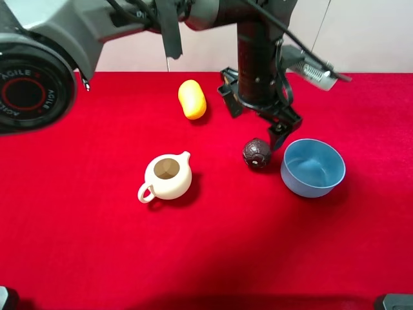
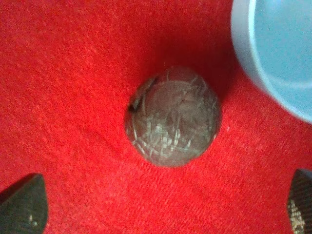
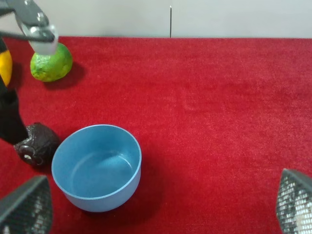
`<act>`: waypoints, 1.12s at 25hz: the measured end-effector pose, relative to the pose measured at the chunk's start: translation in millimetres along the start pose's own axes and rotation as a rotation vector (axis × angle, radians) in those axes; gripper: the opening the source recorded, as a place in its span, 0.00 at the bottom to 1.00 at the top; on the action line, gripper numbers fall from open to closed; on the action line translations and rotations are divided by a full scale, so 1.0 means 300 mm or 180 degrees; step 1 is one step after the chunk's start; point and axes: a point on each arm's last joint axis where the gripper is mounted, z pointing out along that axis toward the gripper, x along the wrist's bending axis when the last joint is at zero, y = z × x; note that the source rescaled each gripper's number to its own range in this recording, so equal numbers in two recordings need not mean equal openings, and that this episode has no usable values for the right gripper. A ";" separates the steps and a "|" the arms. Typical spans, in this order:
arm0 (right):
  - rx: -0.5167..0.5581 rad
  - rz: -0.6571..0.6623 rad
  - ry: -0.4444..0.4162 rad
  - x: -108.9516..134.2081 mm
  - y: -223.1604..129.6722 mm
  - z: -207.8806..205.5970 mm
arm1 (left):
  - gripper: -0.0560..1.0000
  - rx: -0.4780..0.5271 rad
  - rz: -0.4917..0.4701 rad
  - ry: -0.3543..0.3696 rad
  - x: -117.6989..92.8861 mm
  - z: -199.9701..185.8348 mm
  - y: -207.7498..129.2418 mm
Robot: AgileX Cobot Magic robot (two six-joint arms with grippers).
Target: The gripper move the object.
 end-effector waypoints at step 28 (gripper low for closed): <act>-0.0003 0.0000 0.0001 0.000 0.000 0.000 | 1.00 -0.0986 -0.0019 0.0058 -0.043 -0.616 -0.200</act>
